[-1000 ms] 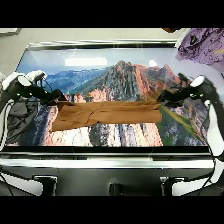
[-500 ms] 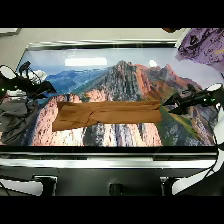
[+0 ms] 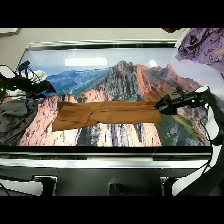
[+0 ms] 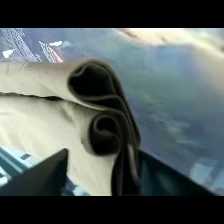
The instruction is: Fold the clothes and pants, and hang the long-sleeved shirts on hangers.
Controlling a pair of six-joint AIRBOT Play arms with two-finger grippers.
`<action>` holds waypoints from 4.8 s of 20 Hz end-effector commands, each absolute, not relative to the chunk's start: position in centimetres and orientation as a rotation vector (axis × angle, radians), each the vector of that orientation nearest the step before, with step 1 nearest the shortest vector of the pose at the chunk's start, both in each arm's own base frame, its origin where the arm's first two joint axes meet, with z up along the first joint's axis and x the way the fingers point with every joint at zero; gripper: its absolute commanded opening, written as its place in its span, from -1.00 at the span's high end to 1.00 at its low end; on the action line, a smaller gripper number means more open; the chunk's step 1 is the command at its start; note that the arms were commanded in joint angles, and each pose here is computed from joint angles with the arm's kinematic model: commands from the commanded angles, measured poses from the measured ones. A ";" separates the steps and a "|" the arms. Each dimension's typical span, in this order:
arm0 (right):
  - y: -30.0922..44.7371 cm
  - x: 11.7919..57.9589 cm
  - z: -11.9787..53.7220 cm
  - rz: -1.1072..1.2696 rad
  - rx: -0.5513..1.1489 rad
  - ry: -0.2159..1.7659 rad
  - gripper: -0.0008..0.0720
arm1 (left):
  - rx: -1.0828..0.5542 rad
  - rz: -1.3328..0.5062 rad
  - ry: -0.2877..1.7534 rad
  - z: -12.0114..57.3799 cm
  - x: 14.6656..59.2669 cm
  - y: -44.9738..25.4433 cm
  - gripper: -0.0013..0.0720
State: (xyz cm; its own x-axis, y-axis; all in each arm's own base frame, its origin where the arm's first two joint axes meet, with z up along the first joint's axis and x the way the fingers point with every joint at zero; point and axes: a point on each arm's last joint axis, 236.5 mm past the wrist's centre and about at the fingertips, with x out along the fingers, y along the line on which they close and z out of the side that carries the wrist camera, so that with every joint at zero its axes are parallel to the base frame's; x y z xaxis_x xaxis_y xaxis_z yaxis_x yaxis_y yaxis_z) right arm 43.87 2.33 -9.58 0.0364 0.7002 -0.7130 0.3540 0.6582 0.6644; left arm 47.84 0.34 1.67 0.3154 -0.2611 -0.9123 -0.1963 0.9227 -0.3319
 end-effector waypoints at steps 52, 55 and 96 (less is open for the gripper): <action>-2.2 38.2 19.0 -0.116 0.553 1.183 0.90 | -0.520 -0.734 1.363 -0.4 44.6 -42.7 0.92; 2.5 39.4 18.1 -0.077 0.565 1.213 0.90 | -0.318 -0.541 1.293 3.4 47.4 -32.8 0.92; 35.8 40.8 2.0 0.449 0.494 1.461 -0.41 | -0.295 -0.159 1.121 15.3 48.4 -10.0 0.92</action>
